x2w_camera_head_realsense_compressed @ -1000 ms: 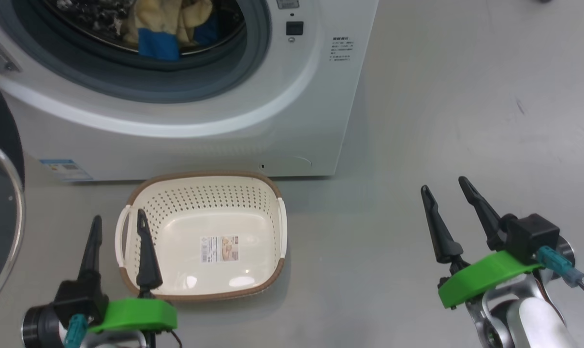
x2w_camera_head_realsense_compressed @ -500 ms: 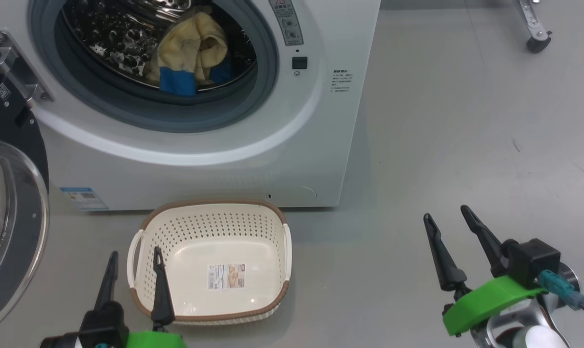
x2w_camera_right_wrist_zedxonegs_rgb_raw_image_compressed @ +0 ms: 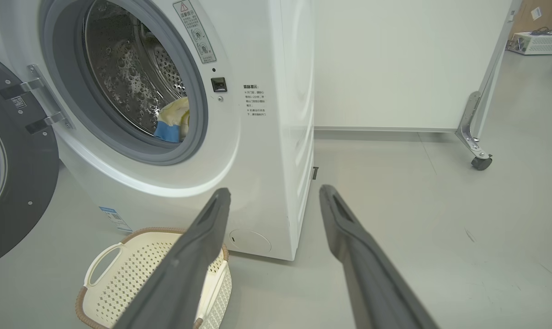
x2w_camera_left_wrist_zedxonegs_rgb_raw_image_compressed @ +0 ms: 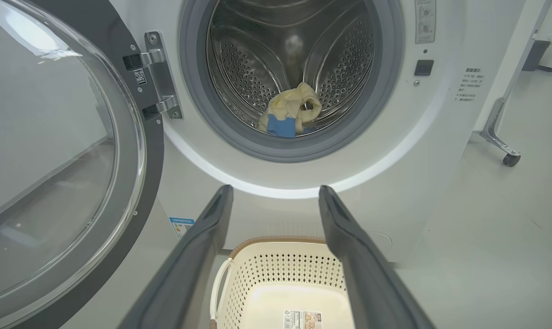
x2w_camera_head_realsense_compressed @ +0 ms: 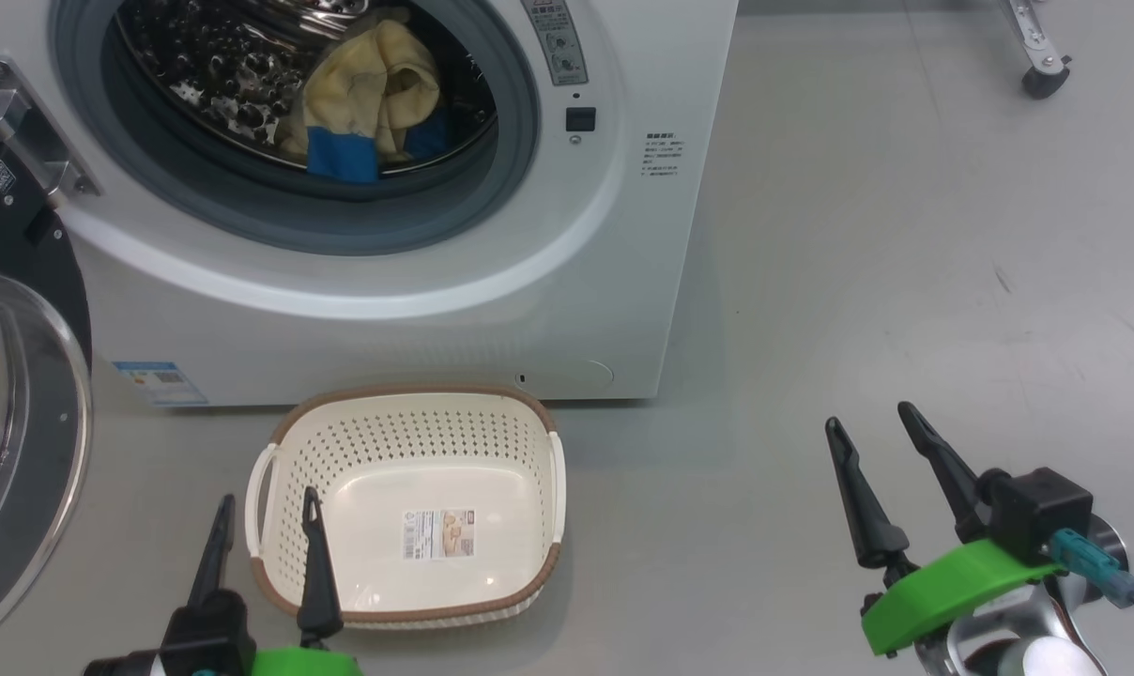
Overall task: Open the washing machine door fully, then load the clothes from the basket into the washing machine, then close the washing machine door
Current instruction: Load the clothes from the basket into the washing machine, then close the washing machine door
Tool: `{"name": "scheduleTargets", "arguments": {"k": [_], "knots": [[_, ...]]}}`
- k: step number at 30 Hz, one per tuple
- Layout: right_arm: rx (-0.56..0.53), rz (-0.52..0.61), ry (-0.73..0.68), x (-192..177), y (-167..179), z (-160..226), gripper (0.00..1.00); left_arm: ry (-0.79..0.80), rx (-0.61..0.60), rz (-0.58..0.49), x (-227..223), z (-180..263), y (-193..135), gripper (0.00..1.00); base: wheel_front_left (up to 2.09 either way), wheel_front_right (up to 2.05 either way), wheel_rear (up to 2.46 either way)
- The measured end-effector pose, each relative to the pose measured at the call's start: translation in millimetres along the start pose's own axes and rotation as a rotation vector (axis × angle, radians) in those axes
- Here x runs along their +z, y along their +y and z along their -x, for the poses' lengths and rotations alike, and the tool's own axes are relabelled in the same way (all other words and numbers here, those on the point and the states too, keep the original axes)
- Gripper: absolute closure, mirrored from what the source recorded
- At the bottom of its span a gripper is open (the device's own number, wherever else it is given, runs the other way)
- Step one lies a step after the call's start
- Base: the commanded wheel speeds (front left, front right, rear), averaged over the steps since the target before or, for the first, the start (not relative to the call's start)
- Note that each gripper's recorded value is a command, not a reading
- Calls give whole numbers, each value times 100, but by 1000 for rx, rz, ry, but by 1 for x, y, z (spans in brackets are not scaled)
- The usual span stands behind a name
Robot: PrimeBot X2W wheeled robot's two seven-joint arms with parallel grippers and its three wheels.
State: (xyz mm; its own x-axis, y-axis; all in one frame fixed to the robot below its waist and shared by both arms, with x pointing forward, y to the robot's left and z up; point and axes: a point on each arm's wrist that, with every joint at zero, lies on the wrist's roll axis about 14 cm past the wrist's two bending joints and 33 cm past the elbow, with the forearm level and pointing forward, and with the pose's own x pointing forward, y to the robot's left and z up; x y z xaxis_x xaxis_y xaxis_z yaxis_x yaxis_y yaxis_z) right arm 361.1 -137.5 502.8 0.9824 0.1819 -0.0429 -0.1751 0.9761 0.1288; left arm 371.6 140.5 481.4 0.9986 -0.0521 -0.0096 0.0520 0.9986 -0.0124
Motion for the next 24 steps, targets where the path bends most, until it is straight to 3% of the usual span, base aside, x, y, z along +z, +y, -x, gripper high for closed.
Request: {"name": "scheduleTargets", "arguments": {"k": [24], "knots": [[11, -10, -1, 0, 3, -1, 0, 1, 9, 5, 0, 2, 0, 0, -11, 11, 0]]}}
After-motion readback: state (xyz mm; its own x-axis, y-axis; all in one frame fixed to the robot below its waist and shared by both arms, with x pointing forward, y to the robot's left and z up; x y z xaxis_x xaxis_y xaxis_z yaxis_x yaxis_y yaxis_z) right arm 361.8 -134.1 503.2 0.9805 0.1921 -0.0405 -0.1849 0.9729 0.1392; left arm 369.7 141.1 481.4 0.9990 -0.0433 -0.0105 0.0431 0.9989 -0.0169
